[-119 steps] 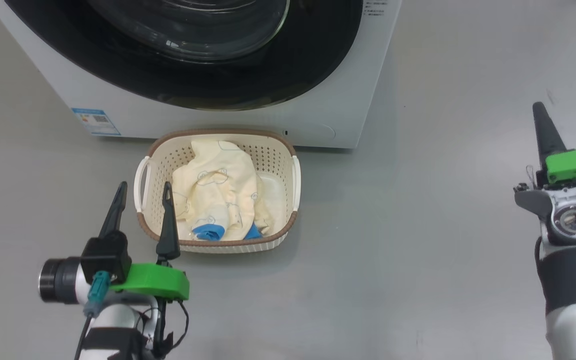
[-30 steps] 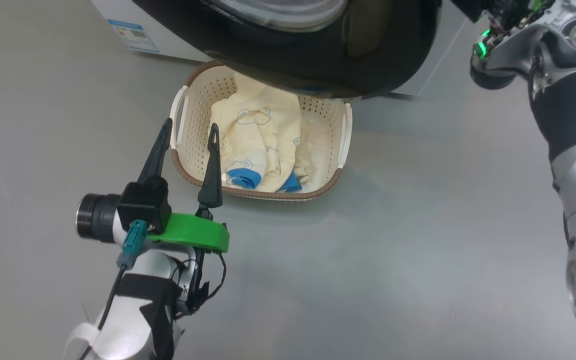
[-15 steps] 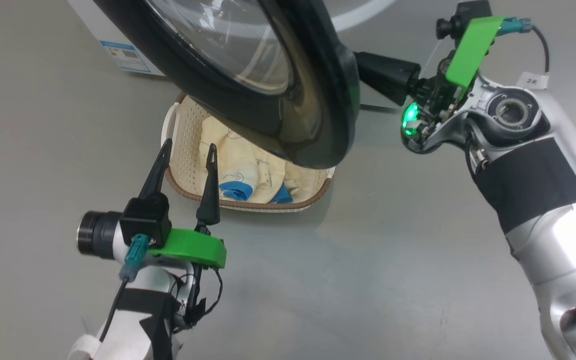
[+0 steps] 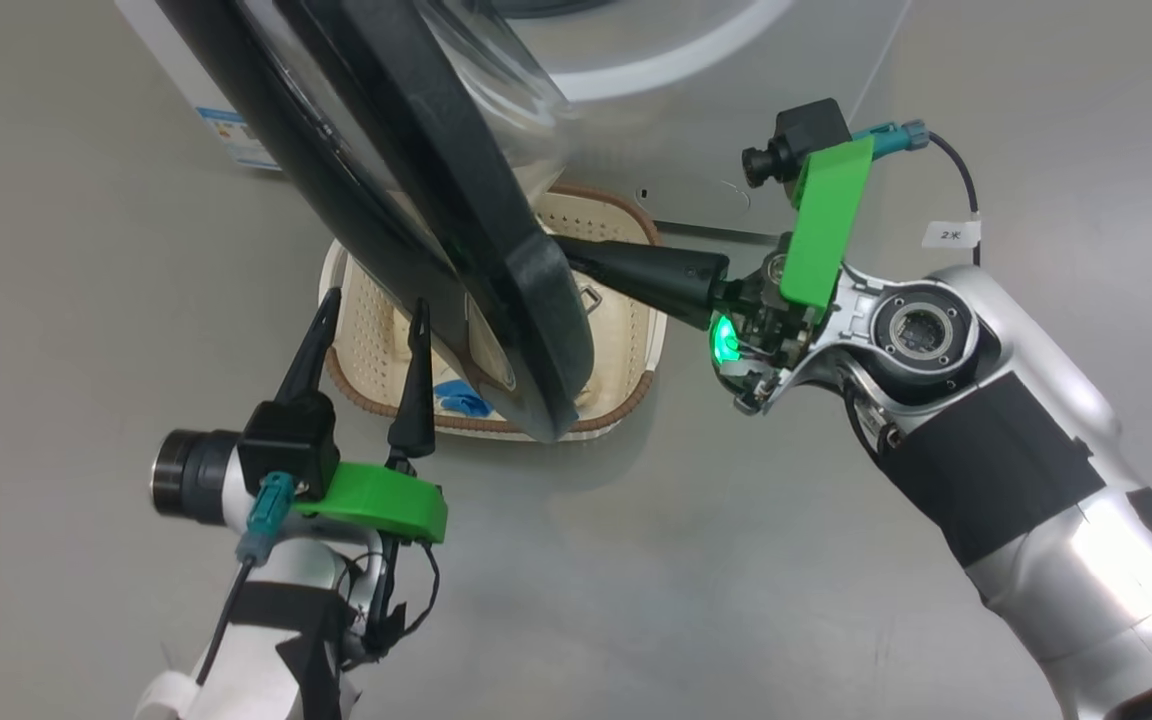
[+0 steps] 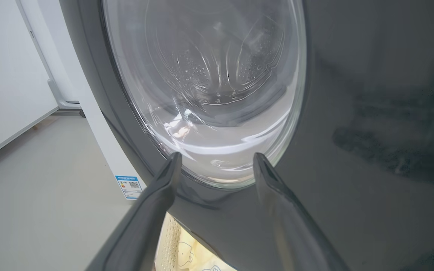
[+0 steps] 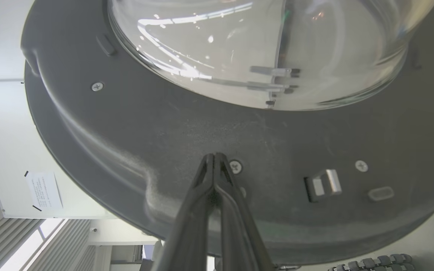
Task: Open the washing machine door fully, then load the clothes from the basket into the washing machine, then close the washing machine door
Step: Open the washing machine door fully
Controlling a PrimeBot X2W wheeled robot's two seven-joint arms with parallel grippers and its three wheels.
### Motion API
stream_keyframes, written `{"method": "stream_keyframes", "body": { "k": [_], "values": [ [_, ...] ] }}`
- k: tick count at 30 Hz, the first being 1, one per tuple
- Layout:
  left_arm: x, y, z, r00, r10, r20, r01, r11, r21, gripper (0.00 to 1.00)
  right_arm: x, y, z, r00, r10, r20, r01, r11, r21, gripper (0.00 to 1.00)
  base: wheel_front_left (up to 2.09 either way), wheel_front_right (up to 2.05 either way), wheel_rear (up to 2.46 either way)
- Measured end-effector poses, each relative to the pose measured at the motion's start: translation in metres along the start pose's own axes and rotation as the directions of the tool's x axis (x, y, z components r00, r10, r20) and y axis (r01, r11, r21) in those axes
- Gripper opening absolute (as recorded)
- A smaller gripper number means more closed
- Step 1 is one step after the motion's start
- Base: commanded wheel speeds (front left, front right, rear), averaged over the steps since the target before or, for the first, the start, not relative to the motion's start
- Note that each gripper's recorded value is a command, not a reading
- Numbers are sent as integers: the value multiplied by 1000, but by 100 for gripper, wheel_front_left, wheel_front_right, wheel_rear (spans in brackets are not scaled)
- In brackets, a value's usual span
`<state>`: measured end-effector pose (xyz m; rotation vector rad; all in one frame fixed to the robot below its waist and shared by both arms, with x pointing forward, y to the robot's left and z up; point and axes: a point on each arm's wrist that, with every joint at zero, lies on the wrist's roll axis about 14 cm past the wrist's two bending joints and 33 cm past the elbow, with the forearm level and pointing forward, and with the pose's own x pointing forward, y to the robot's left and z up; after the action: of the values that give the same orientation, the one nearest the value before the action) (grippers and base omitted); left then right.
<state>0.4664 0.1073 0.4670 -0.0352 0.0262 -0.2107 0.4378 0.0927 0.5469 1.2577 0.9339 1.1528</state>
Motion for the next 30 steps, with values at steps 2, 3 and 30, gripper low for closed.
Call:
{"method": "stream_keyframes", "body": {
  "k": [2, 3, 30],
  "values": [
    [-1, 1, 2, 1000, 1, 3, -1, 1000, 2, 100, 0, 0, -3, 1000, -4, 2, 4, 1000, -7, 0, 0, 0, 0],
    [-1, 1, 2, 1000, 2, 5, -2, 1000, 2, 100, 0, 0, -4, 1000, -4, 3, 4, 1000, -8, 0, 0, 0, 0],
    [-17, -10, 2, 1000, -12, -6, 12, 1000, -14, 100, -153, -6, 93, 621, -67, 781, 498, 803, -328, 100, 0, 0, 0]
  ]
}}
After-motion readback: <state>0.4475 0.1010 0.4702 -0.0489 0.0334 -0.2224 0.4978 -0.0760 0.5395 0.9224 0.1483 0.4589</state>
